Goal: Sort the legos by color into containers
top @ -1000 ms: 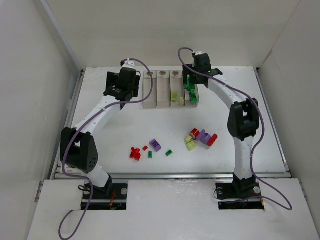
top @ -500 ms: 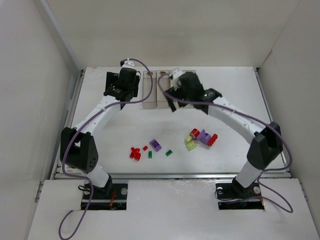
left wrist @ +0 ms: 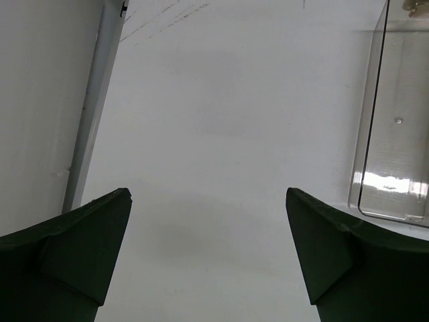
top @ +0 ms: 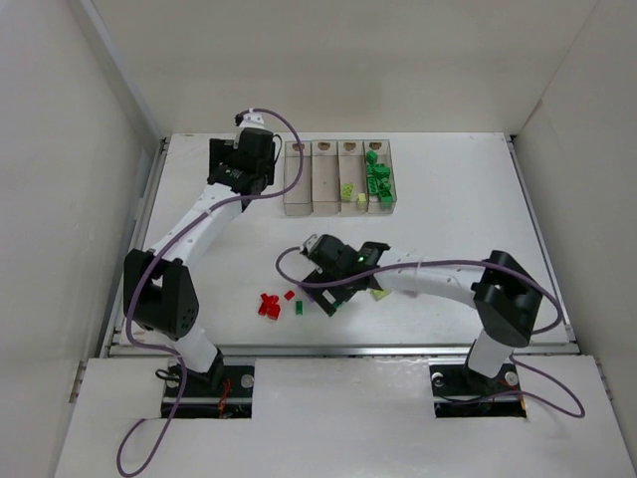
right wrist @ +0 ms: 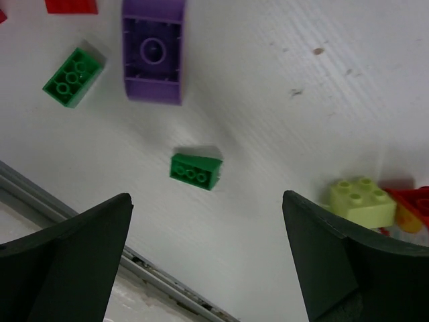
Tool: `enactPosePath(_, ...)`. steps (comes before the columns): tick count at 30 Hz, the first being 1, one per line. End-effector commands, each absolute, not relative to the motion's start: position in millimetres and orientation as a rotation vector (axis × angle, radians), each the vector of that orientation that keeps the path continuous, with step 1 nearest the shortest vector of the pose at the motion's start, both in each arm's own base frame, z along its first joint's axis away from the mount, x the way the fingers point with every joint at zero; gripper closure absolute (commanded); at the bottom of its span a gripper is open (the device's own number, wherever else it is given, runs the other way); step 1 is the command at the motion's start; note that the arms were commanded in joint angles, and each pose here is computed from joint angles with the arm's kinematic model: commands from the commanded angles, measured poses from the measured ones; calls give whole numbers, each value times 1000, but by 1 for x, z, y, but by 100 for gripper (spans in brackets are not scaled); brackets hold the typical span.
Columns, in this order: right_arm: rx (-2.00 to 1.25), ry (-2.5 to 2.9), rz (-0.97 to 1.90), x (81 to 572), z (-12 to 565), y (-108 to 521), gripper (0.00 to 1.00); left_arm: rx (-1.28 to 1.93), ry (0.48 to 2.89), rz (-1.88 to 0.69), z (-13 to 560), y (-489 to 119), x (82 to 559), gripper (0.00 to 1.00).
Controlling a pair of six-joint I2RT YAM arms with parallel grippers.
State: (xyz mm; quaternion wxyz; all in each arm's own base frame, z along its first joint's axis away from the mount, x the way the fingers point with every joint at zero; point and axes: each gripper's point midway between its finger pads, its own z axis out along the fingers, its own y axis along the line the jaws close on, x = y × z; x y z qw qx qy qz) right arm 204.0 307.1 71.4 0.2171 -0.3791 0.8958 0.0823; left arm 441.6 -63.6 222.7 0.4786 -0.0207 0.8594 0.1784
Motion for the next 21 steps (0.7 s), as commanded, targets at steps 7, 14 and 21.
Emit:
enactPosePath(7,-1063,2501,88,170,43,337,5,-82,2068,398,236,-78,448,0)
enactPosePath(14,-1003,2501,52,175,41,333,9,-105,2061,405,242,-68,446,0)
enactPosePath(21,-978,2449,-15,189,48,333,15,-100,2058,420,244,-65,441,0)
